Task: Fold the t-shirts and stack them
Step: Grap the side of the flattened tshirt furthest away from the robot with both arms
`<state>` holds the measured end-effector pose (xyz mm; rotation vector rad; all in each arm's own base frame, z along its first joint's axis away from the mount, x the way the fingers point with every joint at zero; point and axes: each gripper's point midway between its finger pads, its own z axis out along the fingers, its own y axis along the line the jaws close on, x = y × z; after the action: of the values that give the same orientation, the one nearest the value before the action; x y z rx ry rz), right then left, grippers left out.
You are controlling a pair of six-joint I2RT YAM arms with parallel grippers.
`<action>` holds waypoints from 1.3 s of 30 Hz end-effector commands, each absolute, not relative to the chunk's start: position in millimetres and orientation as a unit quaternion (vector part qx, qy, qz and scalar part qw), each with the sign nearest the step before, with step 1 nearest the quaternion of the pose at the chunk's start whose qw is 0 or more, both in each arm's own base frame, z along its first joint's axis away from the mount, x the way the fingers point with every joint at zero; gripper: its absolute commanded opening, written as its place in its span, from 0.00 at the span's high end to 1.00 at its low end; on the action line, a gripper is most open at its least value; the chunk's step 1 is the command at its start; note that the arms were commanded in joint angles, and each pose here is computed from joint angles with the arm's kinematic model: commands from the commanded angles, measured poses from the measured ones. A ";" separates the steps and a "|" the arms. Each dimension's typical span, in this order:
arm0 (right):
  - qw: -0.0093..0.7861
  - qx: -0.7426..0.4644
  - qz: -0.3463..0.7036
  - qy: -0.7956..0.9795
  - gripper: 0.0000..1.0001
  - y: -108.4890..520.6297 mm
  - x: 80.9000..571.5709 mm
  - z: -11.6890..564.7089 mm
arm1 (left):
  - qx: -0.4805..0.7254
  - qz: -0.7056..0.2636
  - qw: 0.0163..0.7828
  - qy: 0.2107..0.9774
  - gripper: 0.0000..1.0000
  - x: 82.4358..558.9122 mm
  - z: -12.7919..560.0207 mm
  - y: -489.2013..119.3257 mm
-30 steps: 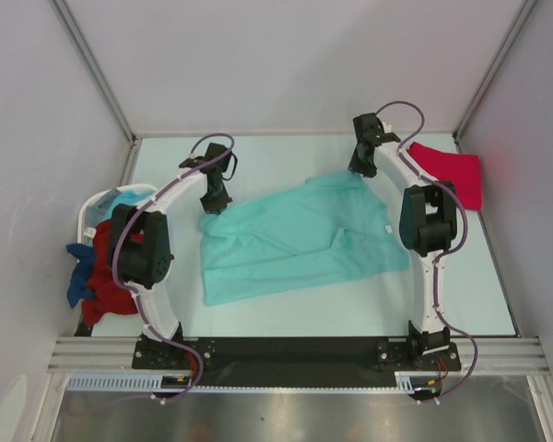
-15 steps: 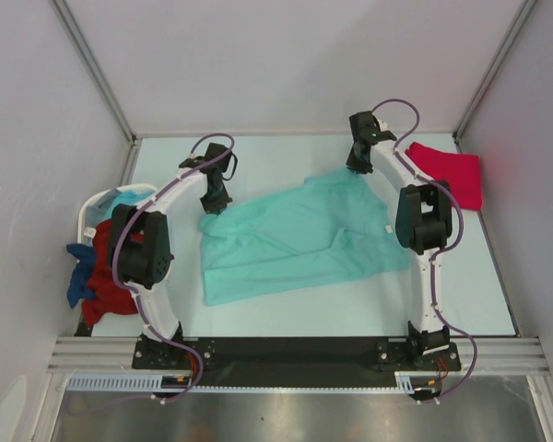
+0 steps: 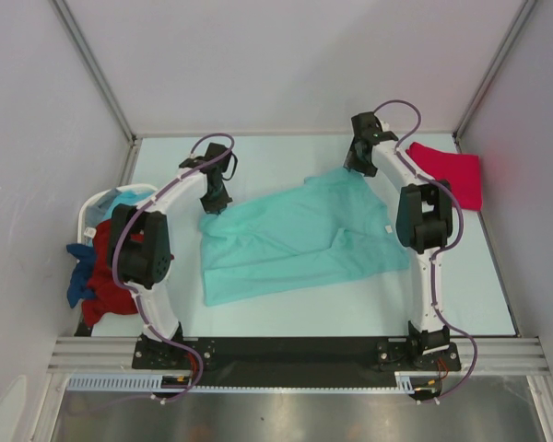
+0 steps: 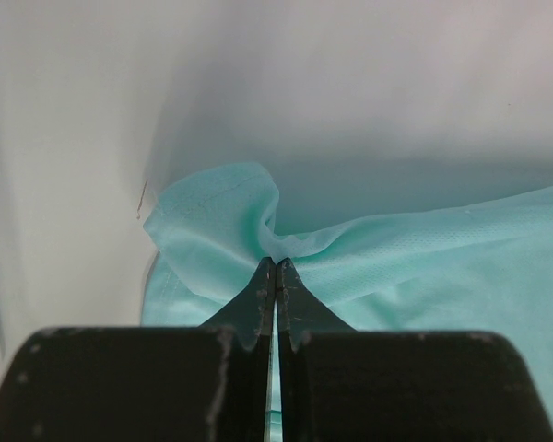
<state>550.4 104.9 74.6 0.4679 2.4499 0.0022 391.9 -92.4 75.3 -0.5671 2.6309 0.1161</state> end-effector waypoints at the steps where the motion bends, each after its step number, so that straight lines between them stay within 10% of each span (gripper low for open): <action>1: 0.326 0.180 0.003 0.928 0.41 101.1 554.1 79.7 | -0.212 0.030 0.250 0.944 1.00 402.0 93.8 -96.1; 21: 0.295 0.181 0.034 0.937 0.54 104.7 553.6 51.3 | -0.210 0.033 0.253 0.944 1.00 403.8 94.7 -95.1; 26: 0.290 0.181 0.037 0.939 0.79 104.7 553.0 45.5 | -0.210 0.037 0.252 0.944 1.00 403.8 94.3 -93.4; 39: 0.294 0.180 0.033 0.938 1.00 101.0 550.0 51.9 | -0.209 0.034 0.252 0.944 1.00 407.4 95.4 -96.0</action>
<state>548.5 103.5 40.7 0.4756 2.5245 0.0811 395.7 -93.5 79.5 -0.5669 2.6192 0.1076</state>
